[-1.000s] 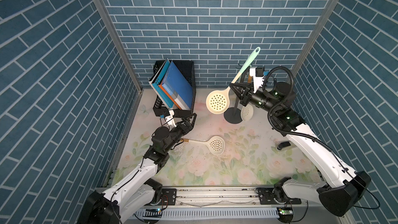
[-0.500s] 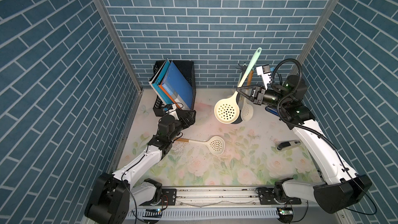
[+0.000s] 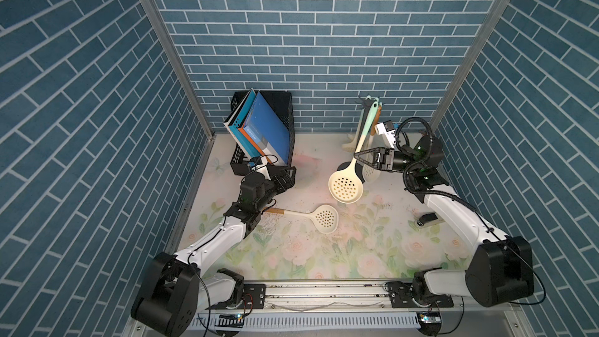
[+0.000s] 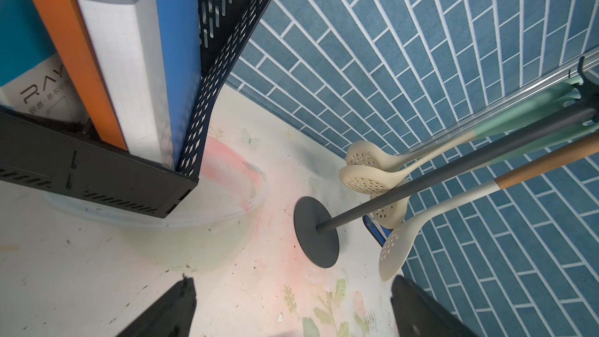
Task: Hang the skimmer on the kitchen utensil rack
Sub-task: Hang the skimmer on the rack.
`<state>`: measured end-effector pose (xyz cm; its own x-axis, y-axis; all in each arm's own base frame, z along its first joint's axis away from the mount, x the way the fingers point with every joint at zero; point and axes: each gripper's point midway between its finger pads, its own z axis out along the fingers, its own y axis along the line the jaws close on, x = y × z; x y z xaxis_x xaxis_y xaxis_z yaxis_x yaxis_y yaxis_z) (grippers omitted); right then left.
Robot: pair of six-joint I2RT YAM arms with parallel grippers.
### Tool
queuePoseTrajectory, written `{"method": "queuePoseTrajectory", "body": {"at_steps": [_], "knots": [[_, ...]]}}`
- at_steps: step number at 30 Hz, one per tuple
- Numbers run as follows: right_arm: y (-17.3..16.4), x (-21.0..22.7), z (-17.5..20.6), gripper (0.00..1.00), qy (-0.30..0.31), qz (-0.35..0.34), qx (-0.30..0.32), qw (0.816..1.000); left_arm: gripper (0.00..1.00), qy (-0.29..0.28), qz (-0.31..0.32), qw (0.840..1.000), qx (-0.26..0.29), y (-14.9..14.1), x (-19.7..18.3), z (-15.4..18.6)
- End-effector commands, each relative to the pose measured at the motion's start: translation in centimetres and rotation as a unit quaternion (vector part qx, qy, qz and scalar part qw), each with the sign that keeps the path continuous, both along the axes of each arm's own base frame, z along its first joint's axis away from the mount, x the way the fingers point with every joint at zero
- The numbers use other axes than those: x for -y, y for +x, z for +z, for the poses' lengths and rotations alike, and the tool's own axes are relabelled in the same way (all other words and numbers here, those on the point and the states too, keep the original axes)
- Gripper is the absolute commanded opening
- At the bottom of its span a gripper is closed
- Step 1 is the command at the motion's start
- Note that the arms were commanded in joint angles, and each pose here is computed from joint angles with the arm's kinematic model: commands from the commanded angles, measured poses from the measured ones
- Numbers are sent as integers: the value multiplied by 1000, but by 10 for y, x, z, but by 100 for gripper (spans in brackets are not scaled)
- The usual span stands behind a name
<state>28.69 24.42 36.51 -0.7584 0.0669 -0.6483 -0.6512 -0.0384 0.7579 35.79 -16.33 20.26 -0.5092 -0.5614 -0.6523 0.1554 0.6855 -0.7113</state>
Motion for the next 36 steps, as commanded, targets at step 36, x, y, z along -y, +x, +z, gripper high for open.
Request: {"method": "queuePoseTrajectory", "body": {"at_steps": [36], "knots": [[-4,6,-15,0,36,33,9,999,100,-9,7,1000,21,5,-2,12]]}}
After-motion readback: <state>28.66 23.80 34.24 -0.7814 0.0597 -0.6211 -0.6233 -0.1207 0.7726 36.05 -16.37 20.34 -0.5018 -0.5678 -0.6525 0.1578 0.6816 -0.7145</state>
